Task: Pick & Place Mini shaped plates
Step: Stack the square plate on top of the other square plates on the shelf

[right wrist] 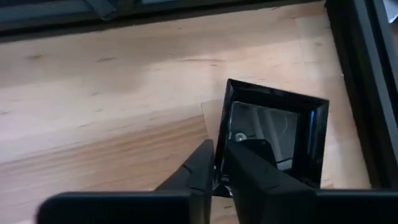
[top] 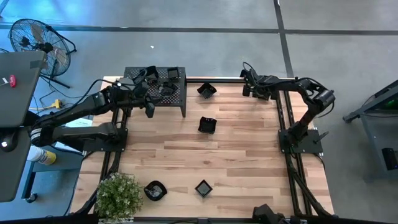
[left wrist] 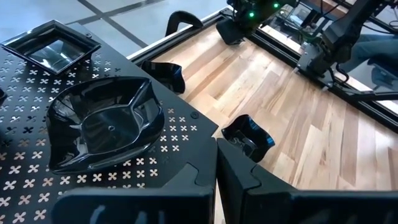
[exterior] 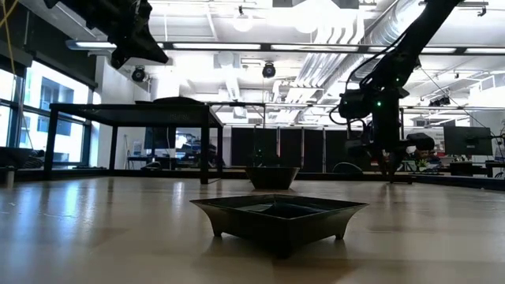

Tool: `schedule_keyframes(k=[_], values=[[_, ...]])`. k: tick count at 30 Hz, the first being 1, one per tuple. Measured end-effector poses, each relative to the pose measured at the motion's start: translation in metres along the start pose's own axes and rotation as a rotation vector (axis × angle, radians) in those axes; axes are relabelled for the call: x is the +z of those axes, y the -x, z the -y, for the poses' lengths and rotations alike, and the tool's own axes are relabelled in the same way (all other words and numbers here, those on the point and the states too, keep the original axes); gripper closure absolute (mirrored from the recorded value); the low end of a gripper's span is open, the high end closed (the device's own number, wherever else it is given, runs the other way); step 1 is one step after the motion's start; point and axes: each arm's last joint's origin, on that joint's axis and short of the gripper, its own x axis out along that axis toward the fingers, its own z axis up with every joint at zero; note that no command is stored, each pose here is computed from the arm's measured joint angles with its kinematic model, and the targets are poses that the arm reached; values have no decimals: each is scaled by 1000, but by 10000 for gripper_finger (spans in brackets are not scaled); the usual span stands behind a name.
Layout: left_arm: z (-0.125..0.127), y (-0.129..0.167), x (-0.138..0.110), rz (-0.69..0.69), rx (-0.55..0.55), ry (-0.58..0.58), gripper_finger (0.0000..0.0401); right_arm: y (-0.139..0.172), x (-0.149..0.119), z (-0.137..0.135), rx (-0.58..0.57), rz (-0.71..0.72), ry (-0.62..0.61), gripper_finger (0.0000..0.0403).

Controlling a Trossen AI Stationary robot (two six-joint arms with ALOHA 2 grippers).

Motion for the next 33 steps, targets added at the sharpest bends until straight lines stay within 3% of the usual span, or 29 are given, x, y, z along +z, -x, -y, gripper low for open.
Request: schedule_keyframes(k=[4,8,15,23,29,33], values=[[0,0,0,0,0,-15,401,0,-1,0,5,-7,19,396],[0,0,0,0,0,-15,401,3,-2,-2,39,-28,66,390],[0,0,0,1,0,-15,401,41,-15,-13,213,-4,282,400],[0,0,0,2,0,-15,401,90,-66,-38,481,-20,610,395],[0,0,1,10,1,-16,401,108,-109,-51,557,-30,778,400],[0,0,1,13,0,-16,401,115,-124,-53,578,-36,816,392]])
